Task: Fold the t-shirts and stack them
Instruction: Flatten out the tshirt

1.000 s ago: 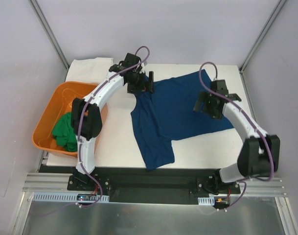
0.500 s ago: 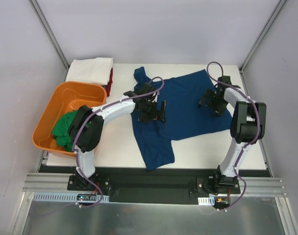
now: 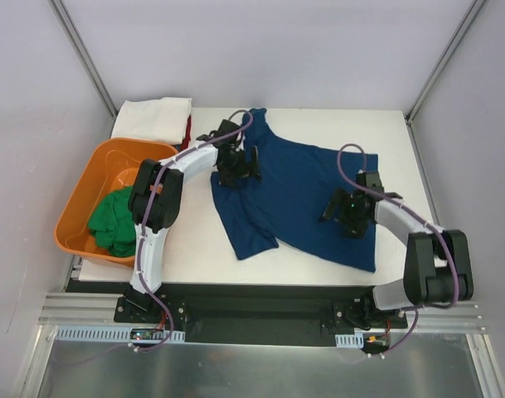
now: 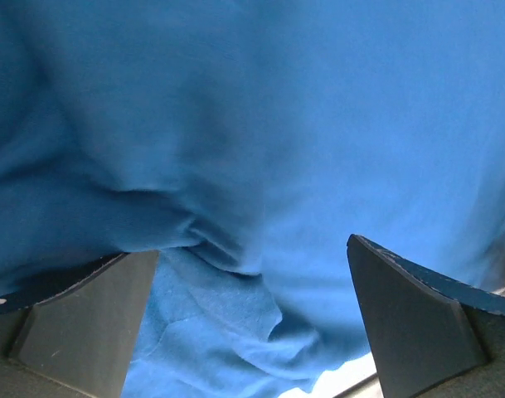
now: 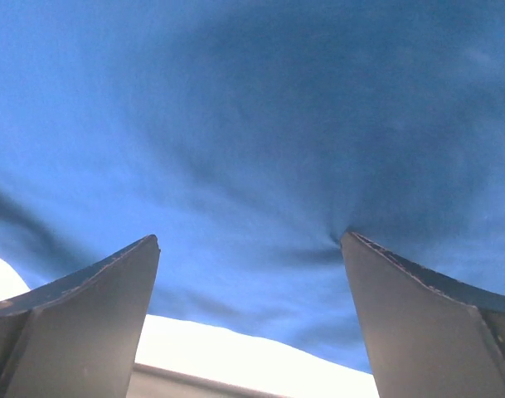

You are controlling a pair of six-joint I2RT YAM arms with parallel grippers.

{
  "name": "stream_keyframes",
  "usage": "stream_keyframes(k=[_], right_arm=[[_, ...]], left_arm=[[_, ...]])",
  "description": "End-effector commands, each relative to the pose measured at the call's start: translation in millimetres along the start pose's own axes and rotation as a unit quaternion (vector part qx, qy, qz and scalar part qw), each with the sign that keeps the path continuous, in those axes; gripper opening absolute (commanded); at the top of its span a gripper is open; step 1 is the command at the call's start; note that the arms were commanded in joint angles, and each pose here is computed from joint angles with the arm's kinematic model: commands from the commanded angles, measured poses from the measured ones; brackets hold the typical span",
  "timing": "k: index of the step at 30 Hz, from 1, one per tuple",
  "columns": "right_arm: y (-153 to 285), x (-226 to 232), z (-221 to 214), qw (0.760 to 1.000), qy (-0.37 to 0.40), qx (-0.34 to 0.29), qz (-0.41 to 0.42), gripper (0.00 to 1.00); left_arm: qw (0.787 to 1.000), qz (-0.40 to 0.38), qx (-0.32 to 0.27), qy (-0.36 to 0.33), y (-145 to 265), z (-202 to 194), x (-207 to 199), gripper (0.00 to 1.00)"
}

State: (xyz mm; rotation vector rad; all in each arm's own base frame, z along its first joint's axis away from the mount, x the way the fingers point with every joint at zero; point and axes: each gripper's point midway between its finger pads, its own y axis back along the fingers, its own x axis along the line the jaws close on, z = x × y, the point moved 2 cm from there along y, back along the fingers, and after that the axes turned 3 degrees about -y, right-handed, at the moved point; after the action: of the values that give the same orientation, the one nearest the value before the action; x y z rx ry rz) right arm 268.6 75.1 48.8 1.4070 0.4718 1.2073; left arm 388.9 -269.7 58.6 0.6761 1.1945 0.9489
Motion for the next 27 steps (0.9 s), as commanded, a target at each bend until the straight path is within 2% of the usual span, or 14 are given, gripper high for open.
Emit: stream_keyframes(k=[1,4,6,8,10,13,14,15,16,17,21,24,27], right_arm=[[17,2,-55,0.999,-0.003,0.031,-0.009,0.97],[42,8,-37,0.999,0.024,-0.025,-0.026,0.97],[63,3,-6,0.992,0.029,-0.096,-0.077,0.97],[79,-9,1,0.986,0.029,-0.114,-0.118,0.96],[89,-11,5,0.985,0.020,-0.130,-0.114,0.97],[90,-19,-4,0.988,-0.001,-0.121,-0.098,0.97],[89,-18,-8,0.990,-0.004,-0.111,-0.088,0.97],[87,-21,-12,0.991,-0.006,-0.106,-0.086,0.97],[88,-22,-15,0.991,-0.007,-0.106,-0.081,0.97],[83,-26,-25,0.993,-0.007,-0.091,-0.079,0.97],[78,-32,-43,0.995,-0.006,-0.064,-0.071,0.97],[77,-37,-54,0.996,-0.003,-0.049,-0.072,0.97],[76,-39,-61,0.997,-0.004,-0.042,-0.065,0.97]], left_arm=[[0.999,0.015,-0.034,-0.036,6,45,13,0.99],[0.997,-0.003,-0.052,-0.058,21,70,-6,1.00],[0.995,-0.024,-0.058,-0.072,35,76,-20,0.99],[0.995,-0.030,-0.061,-0.075,52,68,-27,0.99],[0.995,-0.027,-0.059,-0.075,64,55,-28,0.99],[0.995,0.015,-0.064,-0.080,88,16,-23,0.99],[0.994,0.027,-0.060,-0.088,98,-13,-25,0.99],[0.993,0.041,-0.064,-0.089,103,-25,-22,0.99],[0.989,0.056,-0.096,-0.092,123,-32,-23,0.99],[0.992,0.075,-0.074,-0.074,115,-60,-8,0.99],[0.995,0.071,-0.063,-0.017,122,-117,12,1.00],[0.997,0.043,-0.056,0.016,122,-147,20,0.92],[0.997,0.026,-0.062,0.046,116,-161,26,0.77]])
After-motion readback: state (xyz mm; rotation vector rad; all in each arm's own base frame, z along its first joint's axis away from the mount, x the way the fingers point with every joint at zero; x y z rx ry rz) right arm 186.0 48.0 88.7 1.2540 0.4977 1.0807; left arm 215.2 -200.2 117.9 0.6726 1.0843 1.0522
